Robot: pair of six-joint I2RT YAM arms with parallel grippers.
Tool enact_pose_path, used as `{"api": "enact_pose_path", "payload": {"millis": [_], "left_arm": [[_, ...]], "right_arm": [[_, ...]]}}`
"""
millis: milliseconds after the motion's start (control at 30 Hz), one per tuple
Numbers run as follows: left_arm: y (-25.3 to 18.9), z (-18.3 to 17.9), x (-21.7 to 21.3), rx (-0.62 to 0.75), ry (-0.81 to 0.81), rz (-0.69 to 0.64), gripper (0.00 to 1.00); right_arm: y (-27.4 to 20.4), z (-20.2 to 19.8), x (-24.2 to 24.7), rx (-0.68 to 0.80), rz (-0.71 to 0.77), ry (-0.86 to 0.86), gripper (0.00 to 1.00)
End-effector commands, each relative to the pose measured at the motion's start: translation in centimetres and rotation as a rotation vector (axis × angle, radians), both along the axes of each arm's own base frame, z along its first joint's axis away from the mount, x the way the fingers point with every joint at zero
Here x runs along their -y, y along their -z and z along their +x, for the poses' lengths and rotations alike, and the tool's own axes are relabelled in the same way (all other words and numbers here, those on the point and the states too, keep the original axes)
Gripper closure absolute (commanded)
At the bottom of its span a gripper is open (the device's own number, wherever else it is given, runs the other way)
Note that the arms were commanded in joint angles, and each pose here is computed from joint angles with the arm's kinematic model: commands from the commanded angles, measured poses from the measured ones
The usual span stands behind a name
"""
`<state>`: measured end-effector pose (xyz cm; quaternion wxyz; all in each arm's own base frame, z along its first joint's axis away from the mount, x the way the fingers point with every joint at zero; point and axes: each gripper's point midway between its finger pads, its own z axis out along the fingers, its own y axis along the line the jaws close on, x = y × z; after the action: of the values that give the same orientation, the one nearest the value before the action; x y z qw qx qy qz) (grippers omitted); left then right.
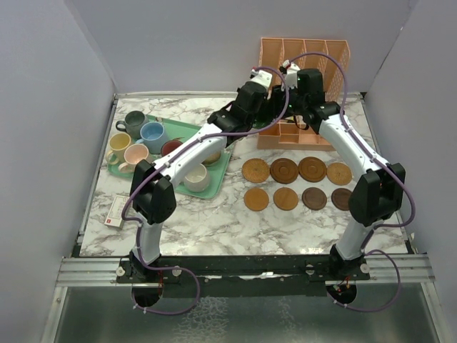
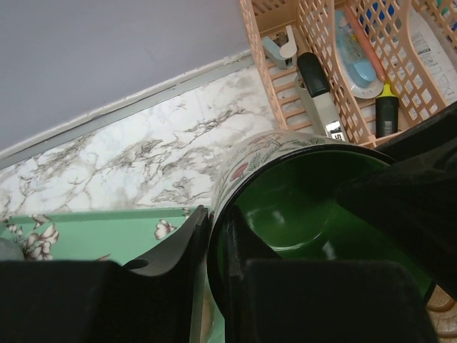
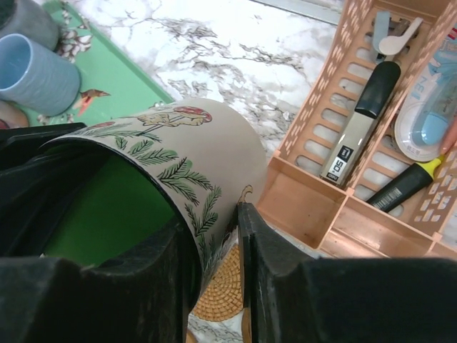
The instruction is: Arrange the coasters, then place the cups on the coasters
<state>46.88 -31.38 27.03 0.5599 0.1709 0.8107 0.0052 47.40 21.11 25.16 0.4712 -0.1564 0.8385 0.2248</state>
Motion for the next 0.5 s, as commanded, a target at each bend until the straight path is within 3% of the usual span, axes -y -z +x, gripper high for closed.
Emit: {"api": "enact_pose_path", "payload": {"millis": [0, 200, 267, 467], "left_arm": [[-8.8, -0.3, -0.2, 0.201, -0.057, -0.193, 1.0], [-8.9, -1.0, 1.3, 0.183, 0.045, -0.204, 1.0], [-8.9, -1.4, 1.7, 0.175, 0.084, -0.209, 0.99], [-8.8, -2.9, 3.4, 0.136, 0.214, -0.231, 0.81]], "right_arm": [[1.3, 1.4, 1.1, 0.015, -0.058, 0.065, 0.8], [1.7, 1.8, 2.0, 0.022, -0.097, 0.1, 0.97], [1.6, 1.9, 2.2, 0.029, -0.104, 0.107, 0.99], [1.1, 2.1, 3.4, 0.038, -0.117, 0.123, 0.99]]}}
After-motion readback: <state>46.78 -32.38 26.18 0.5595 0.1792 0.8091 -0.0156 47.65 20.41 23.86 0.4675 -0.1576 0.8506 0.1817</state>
